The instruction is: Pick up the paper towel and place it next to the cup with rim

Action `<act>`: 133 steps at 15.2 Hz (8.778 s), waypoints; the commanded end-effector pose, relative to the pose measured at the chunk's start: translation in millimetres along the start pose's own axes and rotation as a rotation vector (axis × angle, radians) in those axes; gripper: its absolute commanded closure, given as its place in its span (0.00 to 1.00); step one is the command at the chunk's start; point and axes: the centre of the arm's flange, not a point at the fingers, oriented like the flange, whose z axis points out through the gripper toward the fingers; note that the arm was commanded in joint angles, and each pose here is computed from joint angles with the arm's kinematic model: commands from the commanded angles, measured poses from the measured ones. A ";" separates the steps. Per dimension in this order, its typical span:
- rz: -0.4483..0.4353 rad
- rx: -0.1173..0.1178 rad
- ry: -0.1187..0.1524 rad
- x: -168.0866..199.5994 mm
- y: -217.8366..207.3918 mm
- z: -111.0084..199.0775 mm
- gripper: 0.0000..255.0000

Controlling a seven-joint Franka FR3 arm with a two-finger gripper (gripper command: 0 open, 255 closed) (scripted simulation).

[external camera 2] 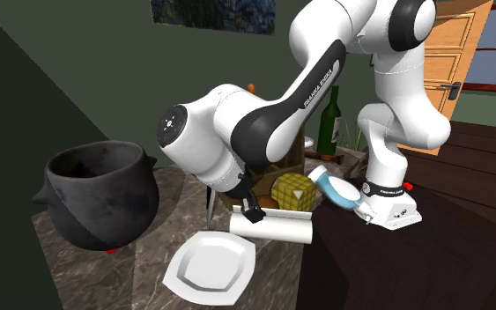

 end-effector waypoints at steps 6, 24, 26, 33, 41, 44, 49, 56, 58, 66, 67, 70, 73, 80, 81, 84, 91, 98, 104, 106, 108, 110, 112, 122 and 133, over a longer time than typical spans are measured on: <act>0.000 0.000 0.000 0.0 0.0 0.0 1.00; 0.308 0.432 0.429 -127.9 23.9 58.2 0.00; 0.308 0.432 0.429 -123.1 20.4 66.9 0.00; 0.308 0.432 0.429 -121.7 19.3 69.4 0.00; 0.308 0.432 0.429 -121.8 19.2 68.9 1.00; 0.308 0.432 0.429 -121.7 19.3 69.4 1.00; 0.308 0.432 0.429 -134.6 30.9 49.5 1.00; 0.308 0.432 0.429 -152.7 47.1 21.6 1.00; 0.308 0.432 0.429 -157.9 51.8 13.7 1.00; 0.308 0.432 0.429 -178.5 70.3 -18.2 1.00; 0.308 0.432 0.429 -181.1 72.6 -22.1 1.00; 0.308 0.432 0.429 -188.9 79.6 -34.1 1.00; 0.308 0.432 0.429 -196.6 86.5 -46.0 1.00; 0.308 0.432 0.429 -214.7 102.8 -73.9 1.00; 0.308 0.432 0.429 -217.3 105.1 -77.9 1.00; 0.308 0.432 0.429 -222.8 110.0 -86.3 1.00; 0.308 0.432 0.429 -202.7 193.1 -51.2 1.00; 0.308 0.432 0.429 -182.7 276.2 -16.1 1.00; 0.308 0.432 0.429 -165.5 347.4 13.9 1.00; 0.308 0.432 0.429 -159.8 371.2 24.0 1.00; 0.308 0.432 0.429 -154.0 394.9 34.0 1.00; 0.308 0.432 0.429 -145.9 428.8 48.3 1.00; 0.308 0.432 0.429 -140.7 424.1 56.2 1.00; 0.308 0.432 0.429 -114.8 401.0 96.0 1.00; 0.308 0.432 0.429 -86.4 375.5 139.8 1.00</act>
